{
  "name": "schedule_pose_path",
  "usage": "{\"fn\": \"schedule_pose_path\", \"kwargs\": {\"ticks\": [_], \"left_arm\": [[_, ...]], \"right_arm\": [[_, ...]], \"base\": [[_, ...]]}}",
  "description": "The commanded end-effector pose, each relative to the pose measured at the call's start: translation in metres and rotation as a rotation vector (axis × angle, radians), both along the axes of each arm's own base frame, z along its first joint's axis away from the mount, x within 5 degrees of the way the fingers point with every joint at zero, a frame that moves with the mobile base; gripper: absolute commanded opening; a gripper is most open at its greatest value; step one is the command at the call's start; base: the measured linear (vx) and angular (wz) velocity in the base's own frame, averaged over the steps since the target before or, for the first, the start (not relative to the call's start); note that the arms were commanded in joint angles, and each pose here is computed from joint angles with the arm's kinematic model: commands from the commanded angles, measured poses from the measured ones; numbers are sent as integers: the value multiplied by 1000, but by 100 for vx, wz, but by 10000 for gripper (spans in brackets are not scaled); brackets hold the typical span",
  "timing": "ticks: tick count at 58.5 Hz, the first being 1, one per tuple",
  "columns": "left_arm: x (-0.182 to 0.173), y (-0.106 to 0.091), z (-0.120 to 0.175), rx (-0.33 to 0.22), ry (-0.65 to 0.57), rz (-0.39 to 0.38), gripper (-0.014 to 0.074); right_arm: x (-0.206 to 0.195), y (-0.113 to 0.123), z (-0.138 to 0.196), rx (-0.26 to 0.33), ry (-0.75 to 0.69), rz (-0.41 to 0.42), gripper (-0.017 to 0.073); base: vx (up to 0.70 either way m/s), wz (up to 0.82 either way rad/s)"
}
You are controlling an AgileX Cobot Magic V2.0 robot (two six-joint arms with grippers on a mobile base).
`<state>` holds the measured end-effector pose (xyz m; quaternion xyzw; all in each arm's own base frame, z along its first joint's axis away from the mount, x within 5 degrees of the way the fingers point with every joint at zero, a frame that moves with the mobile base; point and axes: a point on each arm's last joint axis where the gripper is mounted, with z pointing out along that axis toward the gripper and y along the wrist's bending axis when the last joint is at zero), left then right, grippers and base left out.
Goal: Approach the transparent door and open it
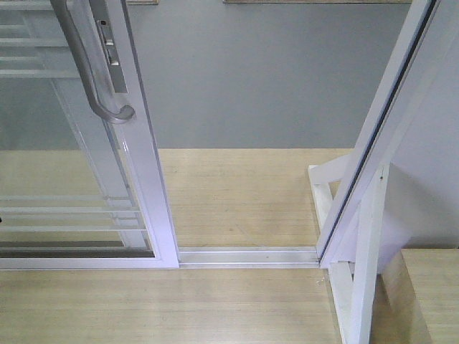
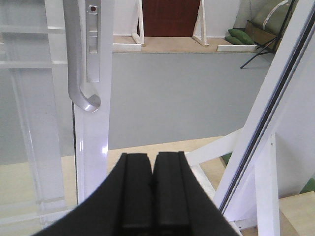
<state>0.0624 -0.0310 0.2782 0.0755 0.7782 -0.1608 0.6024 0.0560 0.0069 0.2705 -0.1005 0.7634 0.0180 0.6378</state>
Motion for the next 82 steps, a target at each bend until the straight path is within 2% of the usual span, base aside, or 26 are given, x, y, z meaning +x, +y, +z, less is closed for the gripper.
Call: {"fn": "schedule_pose_path", "kwargs": {"ticks": [1, 25, 29, 34, 46, 57, 62, 69, 78, 82], "left_arm": [[2, 1, 14, -53, -58, 26, -8], [2, 2, 14, -45, -64, 30, -8], [3, 5, 16, -19, -85, 58, -8], [4, 9, 16, -19, -97, 108, -8], [7, 22, 18, 79, -142, 242, -7], [8, 25, 21, 123, -201, 270, -7], [10, 27, 8, 131, -219, 283, -6], [4, 28, -31, 123, -219, 297, -6], [-3, 31, -83, 68, -289, 340, -6], [-7, 29, -82, 120, -286, 317, -6]], "right_arm": [[0, 1, 17, 15, -105, 8, -9], [0, 1, 17, 15, -105, 8, -9], [0, 1, 17, 15, -105, 8, -9], [0, 1, 17, 15, -105, 8, -9], [0, 1, 17, 15, -105, 8, -9], [0, 1, 17, 15, -105, 8, -9], [0, 1, 17, 15, -105, 8, -9], [0, 1, 17, 15, -105, 8, -9], [0, 1, 17, 15, -105, 8, -9], [0, 1, 17, 15, -105, 8, -9]], "base": [[0, 0], [0, 0], [0, 0], [0, 0], [0, 0], [0, 0], [0, 0], [0, 0], [0, 0], [0, 0]]}}
